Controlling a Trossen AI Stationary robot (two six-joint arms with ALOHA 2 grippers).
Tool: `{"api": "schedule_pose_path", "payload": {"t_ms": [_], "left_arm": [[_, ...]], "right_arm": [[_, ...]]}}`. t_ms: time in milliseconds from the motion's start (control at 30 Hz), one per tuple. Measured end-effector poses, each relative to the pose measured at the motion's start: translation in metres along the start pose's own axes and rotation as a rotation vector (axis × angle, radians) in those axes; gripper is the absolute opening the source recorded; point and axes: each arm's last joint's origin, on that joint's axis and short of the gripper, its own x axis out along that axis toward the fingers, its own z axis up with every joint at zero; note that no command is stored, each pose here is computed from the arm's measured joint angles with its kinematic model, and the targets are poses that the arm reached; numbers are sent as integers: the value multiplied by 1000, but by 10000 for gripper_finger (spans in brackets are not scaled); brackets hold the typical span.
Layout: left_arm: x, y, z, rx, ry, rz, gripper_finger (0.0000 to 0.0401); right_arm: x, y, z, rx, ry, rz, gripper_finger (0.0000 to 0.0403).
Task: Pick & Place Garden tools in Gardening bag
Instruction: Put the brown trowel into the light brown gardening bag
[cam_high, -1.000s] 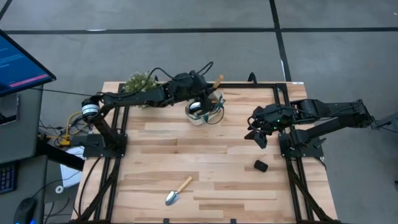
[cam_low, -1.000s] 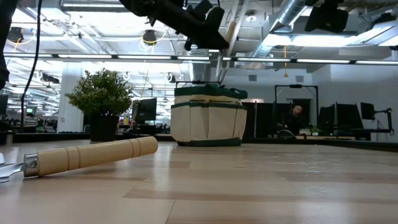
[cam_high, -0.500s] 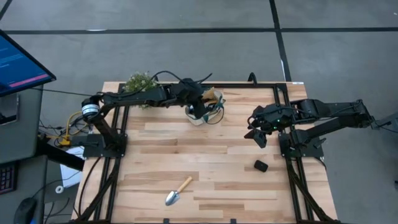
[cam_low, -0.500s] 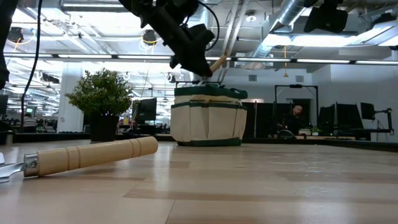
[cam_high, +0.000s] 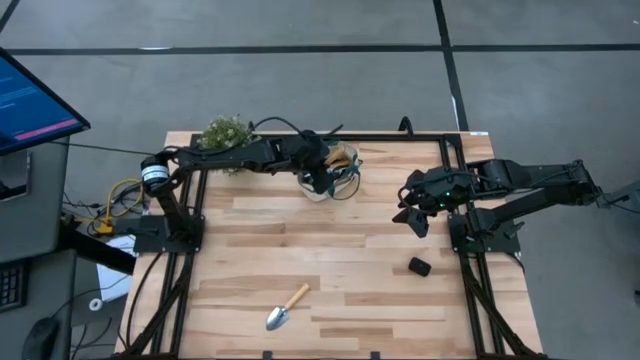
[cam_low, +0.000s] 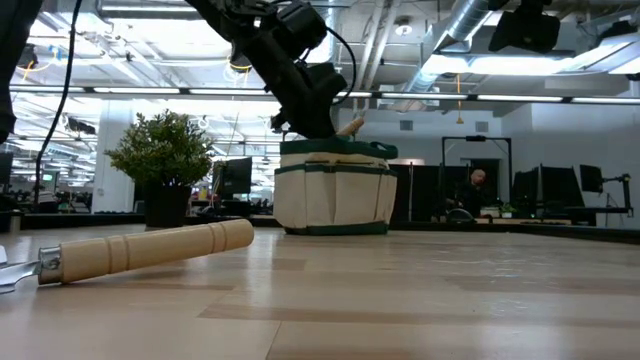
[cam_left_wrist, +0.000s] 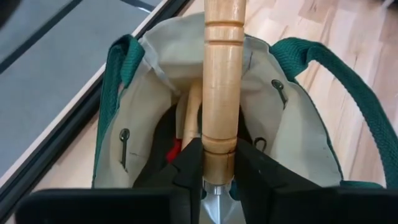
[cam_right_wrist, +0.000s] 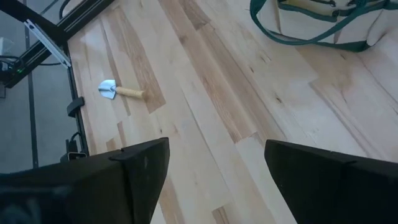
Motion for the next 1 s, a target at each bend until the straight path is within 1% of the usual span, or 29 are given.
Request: {"api": "schedule_pose_path", "payload": {"t_ms": [200, 333, 433, 667, 767, 833, 900, 967, 1000], "left_arm": [[0, 0, 0, 10, 0, -1, 95], [0, -1, 0, 11, 5, -40, 110], [0, -2, 0, 13, 5, -44, 125], [0, -2, 0, 13, 2, -44, 180], [-6, -2, 2, 12, -14, -47, 199], [-16, -3, 9, 11, -51, -55, 202], [-29, -3, 19, 15, -123, -63, 192], [-42, -3, 31, 50, -228, -67, 167], [-47, -3, 36, 61, -282, -68, 148]], "right_arm": [[0, 0, 0, 1, 0, 0, 256], [0, 0, 0, 1, 0, 0, 256], [0, 0, 0, 1, 0, 0, 256], [0, 0, 0, 1, 0, 0, 256], [0, 0, 0, 0, 0, 0, 256], [0, 0, 0, 0, 0, 0, 256], [0, 0, 0, 0, 0, 0, 256], [0, 0, 0, -3, 0, -1, 256], [0, 0, 0, -4, 0, -1, 256]]}}
